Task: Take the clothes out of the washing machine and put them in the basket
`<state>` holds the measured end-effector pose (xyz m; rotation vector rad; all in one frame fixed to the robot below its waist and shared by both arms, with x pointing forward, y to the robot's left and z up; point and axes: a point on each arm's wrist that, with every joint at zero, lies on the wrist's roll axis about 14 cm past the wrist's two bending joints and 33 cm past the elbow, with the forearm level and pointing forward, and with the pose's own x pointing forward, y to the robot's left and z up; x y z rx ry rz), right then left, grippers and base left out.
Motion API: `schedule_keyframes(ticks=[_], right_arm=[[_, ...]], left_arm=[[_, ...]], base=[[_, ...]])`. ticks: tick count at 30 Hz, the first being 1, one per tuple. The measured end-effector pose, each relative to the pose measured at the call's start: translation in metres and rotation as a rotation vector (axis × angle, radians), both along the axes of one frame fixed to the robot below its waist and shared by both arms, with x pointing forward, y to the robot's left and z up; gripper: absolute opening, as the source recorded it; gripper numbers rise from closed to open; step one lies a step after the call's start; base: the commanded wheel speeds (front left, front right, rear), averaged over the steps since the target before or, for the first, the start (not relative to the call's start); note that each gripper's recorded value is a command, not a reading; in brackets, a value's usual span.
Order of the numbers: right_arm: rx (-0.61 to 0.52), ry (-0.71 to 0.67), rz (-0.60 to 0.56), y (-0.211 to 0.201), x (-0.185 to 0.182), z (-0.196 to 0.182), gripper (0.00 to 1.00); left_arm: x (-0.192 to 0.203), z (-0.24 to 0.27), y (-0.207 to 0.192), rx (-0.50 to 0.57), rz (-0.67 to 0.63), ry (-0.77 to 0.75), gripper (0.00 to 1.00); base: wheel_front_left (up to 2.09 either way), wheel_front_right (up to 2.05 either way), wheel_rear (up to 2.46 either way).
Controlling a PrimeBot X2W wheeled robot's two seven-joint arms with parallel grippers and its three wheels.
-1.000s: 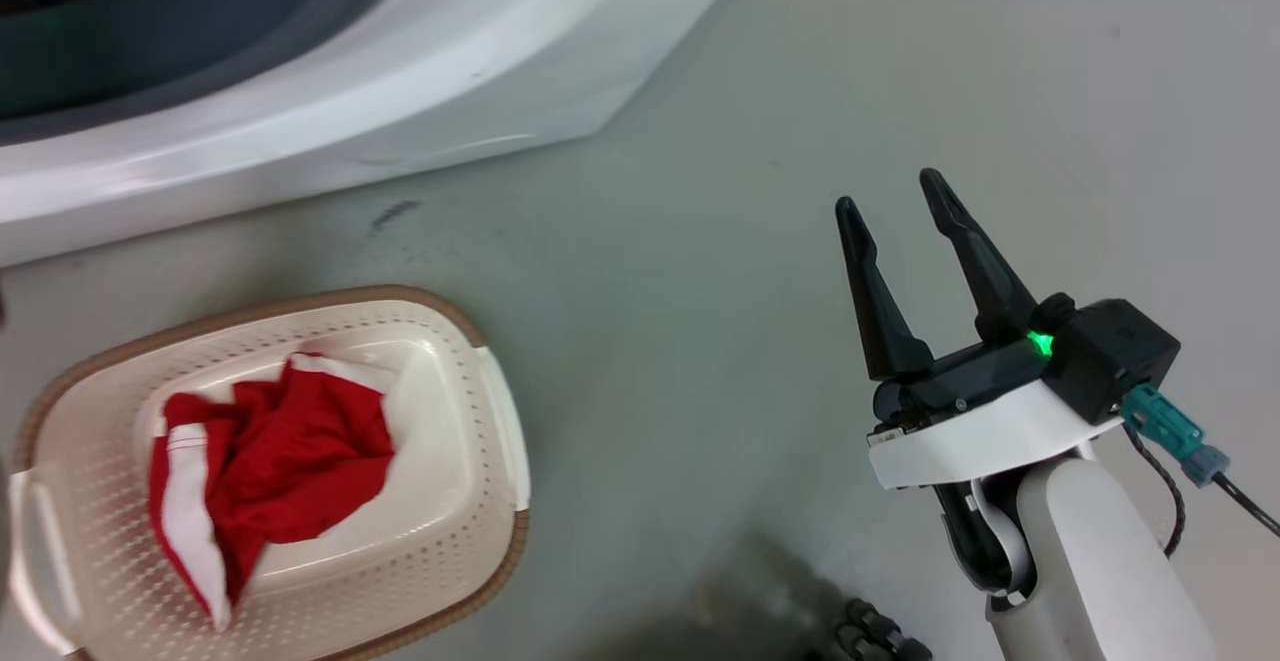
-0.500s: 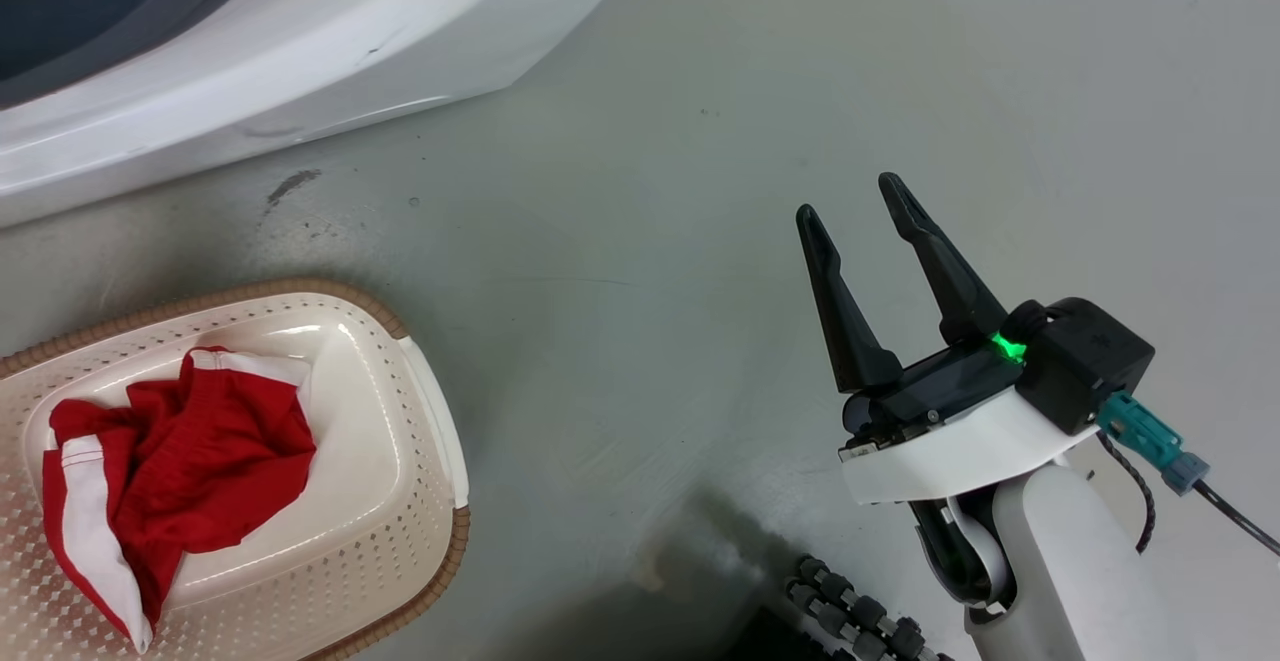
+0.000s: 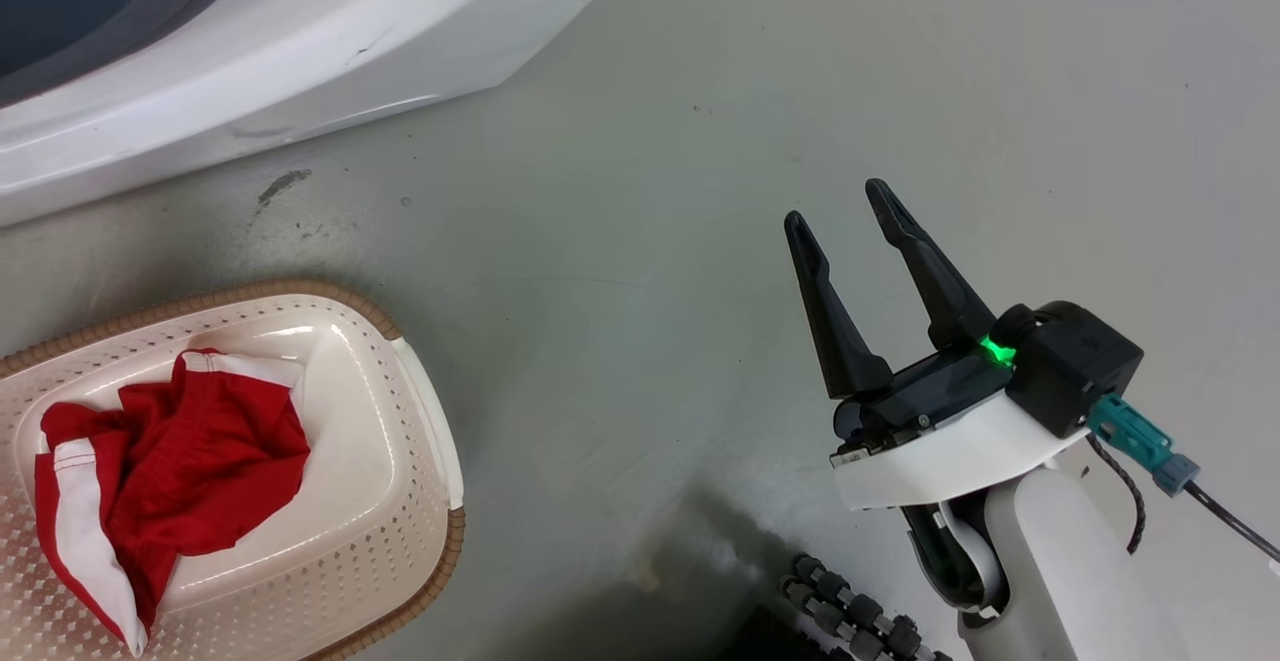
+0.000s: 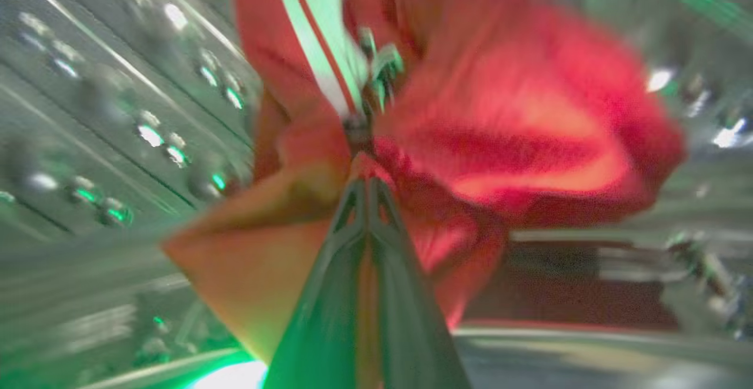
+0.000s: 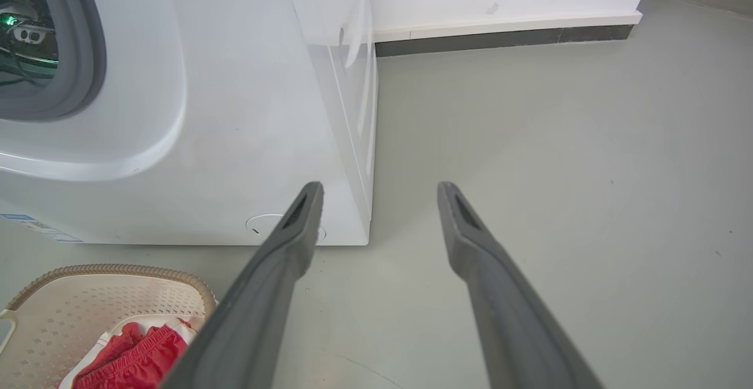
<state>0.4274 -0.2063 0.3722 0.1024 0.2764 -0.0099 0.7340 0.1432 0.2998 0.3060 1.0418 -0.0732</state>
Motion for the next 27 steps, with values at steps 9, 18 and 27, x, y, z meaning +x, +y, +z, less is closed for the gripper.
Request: schedule_keyframes(ticks=[9, 18, 27], right_arm=[[-0.008, -0.045, -0.001, -0.002, 0.002, 0.017, 1.00], [-0.029, -0.123, -0.004, -0.004, -0.006, 0.051, 1.00], [-0.027, -0.196, -0.024, -0.005, -0.031, 0.083, 1.00]], left_arm=[[0.025, 0.063, -0.009, -0.071, -0.022, -0.441, 0.00], [-0.013, 0.102, -0.021, -0.202, -0.036, -0.691, 0.00], [-0.068, 0.141, -0.013, -0.276, -0.037, -0.803, 0.00]], base=[[0.00, 0.00, 0.00], [0.00, 0.00, 0.00], [0.00, 0.00, 0.00]])
